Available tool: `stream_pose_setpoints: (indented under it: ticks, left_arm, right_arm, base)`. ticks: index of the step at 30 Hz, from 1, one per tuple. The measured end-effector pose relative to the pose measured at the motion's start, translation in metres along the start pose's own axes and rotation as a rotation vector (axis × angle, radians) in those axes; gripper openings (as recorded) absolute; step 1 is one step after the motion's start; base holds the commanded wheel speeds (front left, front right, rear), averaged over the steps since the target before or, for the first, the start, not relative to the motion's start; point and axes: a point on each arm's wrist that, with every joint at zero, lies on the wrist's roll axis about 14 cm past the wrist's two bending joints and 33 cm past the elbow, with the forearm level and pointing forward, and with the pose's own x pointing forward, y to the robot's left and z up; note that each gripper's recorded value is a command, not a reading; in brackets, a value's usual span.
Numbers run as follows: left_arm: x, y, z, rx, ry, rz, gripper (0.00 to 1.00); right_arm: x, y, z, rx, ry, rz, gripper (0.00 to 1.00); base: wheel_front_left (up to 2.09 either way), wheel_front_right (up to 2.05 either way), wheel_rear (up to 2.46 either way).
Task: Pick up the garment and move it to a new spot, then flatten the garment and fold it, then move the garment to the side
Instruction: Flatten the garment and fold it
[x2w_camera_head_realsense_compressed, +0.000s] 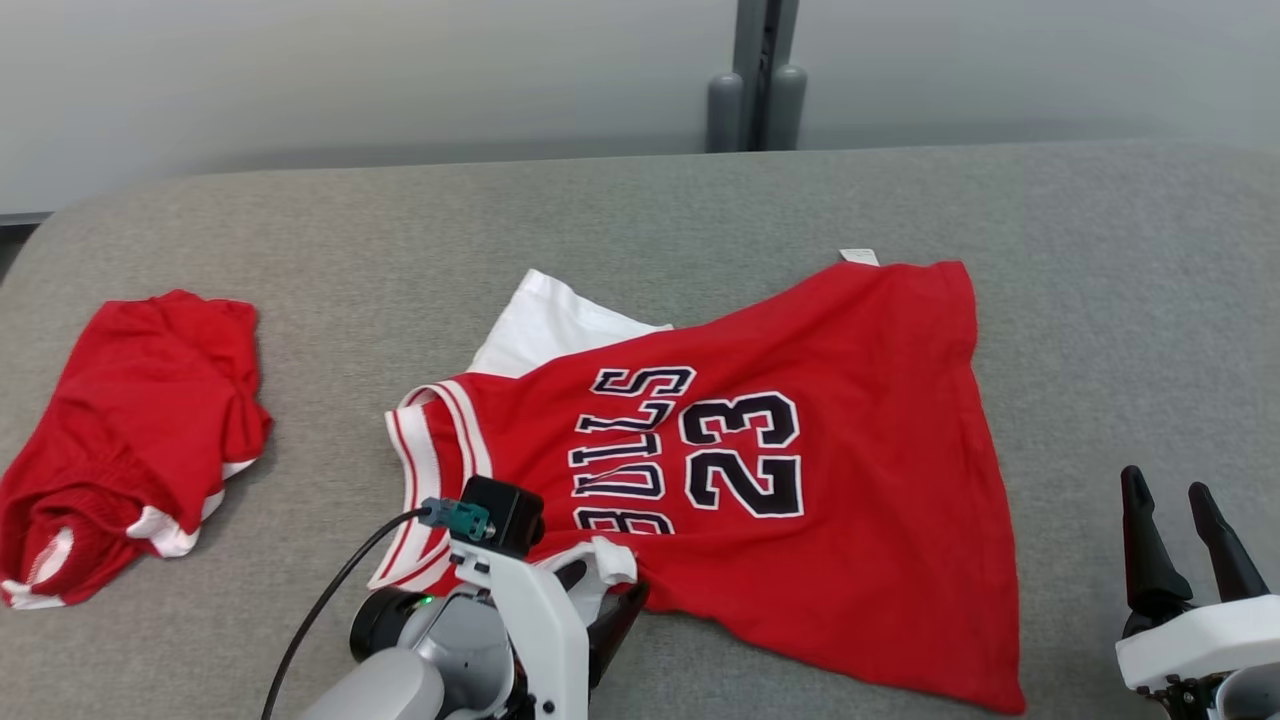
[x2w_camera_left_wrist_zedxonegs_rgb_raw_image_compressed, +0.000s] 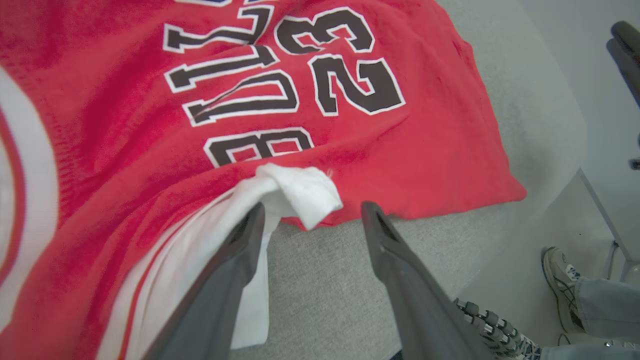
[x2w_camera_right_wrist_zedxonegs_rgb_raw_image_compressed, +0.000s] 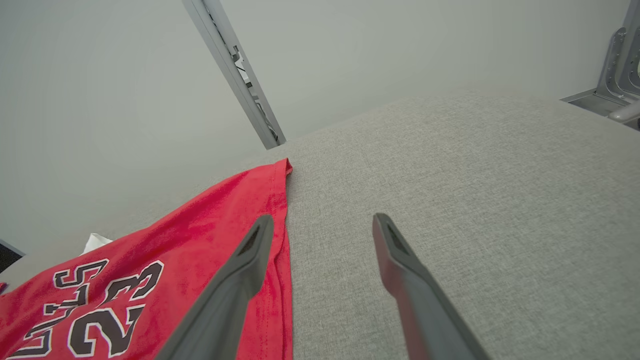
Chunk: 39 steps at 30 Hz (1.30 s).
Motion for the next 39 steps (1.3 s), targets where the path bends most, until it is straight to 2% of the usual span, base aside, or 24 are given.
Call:
stream_pose_setpoints:
  ticks: [7, 11, 14, 17, 21, 32, 33, 34, 35, 36, 39]
  left_arm:
    - [-0.036, 0.012, -0.021, -0.042, -0.001, 0.072, 1.0]
    - [-0.045, 0.018, -0.037, -0.121, 0.012, 0.1, 1.0]
    - [-0.039, 0.014, -0.044, -0.227, 0.013, 0.083, 1.0]
    - [-0.034, 0.023, -0.055, -0.29, 0.036, 0.107, 1.0]
    - [-0.025, 0.019, -0.063, -0.369, 0.069, 0.087, 1.0]
    - [-0.005, 0.033, -0.057, -0.429, 0.058, 0.107, 1.0]
    - [-0.003, 0.034, -0.056, -0.431, 0.055, 0.111, 0.86]
    - [-0.002, 0.034, -0.056, -0.431, 0.054, 0.109, 0.49]
    - [-0.002, 0.036, -0.056, -0.433, 0.055, 0.113, 0.2]
    - [-0.002, 0.037, -0.057, -0.432, 0.054, 0.113, 0.0]
    - [-0.003, 0.04, -0.059, -0.43, 0.056, 0.118, 0.0]
  right_arm:
    - [0.006, 0.019, 0.001, -0.009, 0.0, 0.058, 1.0]
    - [0.009, 0.027, 0.001, -0.012, 0.006, 0.083, 1.0]
    - [0.01, 0.029, -0.001, -0.014, 0.012, 0.087, 1.0]
    - [0.01, 0.027, -0.001, -0.019, 0.016, 0.085, 1.0]
    - [0.009, 0.024, 0.0, -0.022, 0.015, 0.076, 1.0]
    - [0.008, 0.018, -0.004, -0.014, 0.02, 0.053, 1.0]
    - [0.008, 0.018, -0.004, -0.014, 0.021, 0.053, 1.0]
    - [0.008, 0.017, -0.004, -0.014, 0.021, 0.052, 1.0]
    - [0.008, 0.017, -0.004, -0.014, 0.021, 0.05, 1.0]
    - [0.008, 0.017, -0.004, -0.014, 0.021, 0.049, 1.0]
    - [0.008, 0.016, -0.004, -0.013, 0.019, 0.047, 1.0]
  base:
    - [0.0, 0.0, 0.0]
    - [0.0, 0.0, 0.0]
    - [0.0, 0.0, 0.0]
    - [0.0, 0.0, 0.0]
    - [0.0, 0.0, 0.0]
    - [0.0, 0.0, 0.0]
    - [0.0, 0.0, 0.0]
    - [0.0, 0.0, 0.0]
    - [0.0, 0.0, 0.0]
    - [0.0, 0.0, 0.0]
    - [0.0, 0.0, 0.0]
